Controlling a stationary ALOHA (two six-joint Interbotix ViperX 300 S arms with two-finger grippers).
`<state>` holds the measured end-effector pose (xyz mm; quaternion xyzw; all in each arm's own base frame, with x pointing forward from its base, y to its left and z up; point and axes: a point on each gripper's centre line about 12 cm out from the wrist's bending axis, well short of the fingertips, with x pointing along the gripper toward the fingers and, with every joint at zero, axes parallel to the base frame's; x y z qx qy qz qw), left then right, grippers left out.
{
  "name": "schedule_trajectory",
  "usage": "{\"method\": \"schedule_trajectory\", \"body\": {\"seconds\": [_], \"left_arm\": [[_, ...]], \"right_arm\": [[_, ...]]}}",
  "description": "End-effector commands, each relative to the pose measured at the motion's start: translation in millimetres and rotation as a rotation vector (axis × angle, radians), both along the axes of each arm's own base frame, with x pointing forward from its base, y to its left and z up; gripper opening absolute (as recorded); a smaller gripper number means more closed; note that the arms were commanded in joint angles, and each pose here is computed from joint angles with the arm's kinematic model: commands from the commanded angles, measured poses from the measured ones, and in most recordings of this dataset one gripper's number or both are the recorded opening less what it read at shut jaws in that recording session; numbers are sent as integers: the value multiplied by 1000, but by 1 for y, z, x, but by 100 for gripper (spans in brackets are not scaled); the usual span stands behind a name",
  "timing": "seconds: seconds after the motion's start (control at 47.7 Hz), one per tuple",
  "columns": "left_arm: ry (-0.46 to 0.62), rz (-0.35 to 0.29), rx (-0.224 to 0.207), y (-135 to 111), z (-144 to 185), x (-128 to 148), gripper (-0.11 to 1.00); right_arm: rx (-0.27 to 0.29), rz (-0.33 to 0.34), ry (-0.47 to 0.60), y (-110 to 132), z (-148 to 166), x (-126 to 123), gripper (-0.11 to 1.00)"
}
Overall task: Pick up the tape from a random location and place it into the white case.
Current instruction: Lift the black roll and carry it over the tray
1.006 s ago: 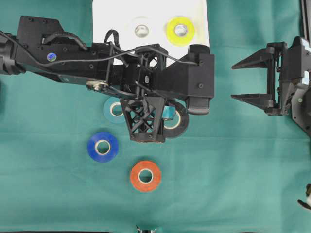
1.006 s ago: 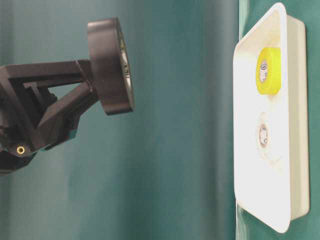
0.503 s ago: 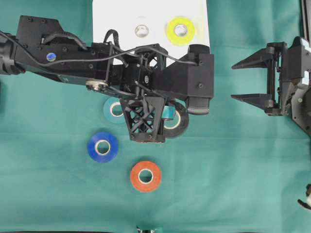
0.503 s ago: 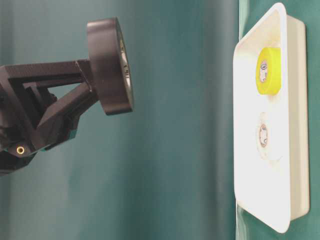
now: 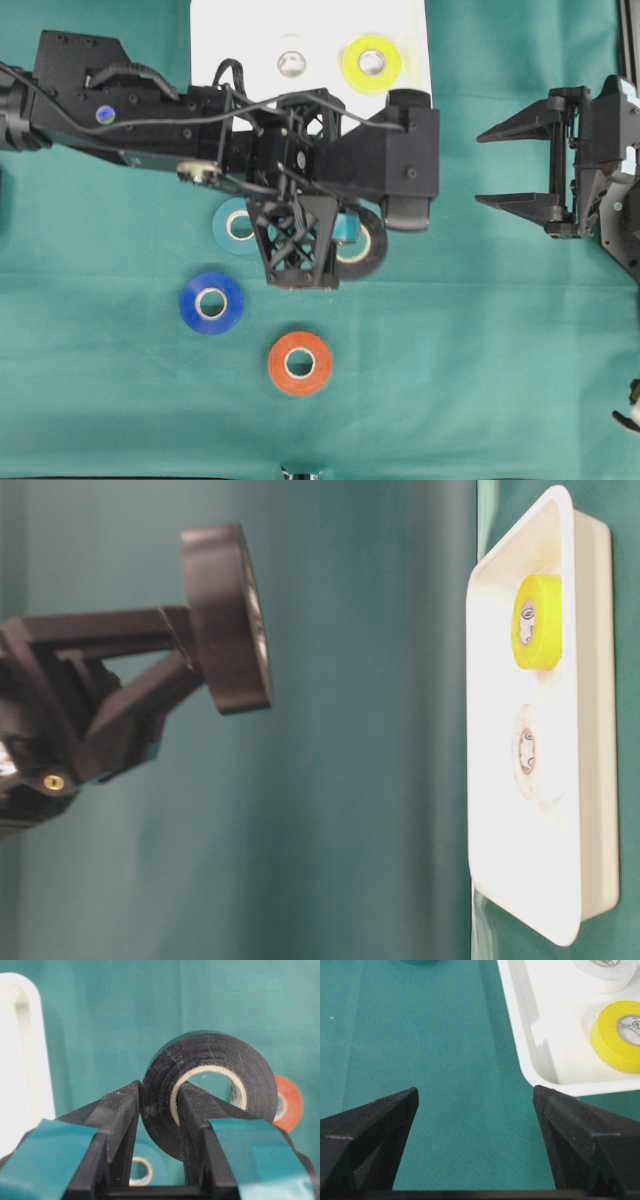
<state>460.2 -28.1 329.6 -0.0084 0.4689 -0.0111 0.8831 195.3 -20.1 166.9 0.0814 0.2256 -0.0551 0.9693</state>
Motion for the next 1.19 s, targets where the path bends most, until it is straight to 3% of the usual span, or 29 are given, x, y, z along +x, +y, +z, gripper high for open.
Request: {"method": "schedule_trajectory", "body": {"seconds": [0.0,0.377,0.629,1.173], "left_arm": [[-52,55,0,25,22,-11,18],[-55,285,8,123,9,-49,18],[-38,406,9,165,0,-83,18],[-14,406,3,162,-14,-86,18]], "right_arm": [[-6,2,-23,-1,8,5,88],[-7,-1,-18,-1,8,5,88],[-8,-6,-10,-2,10,6,88],[-9,-7,-5,-2,10,7,88]]}}
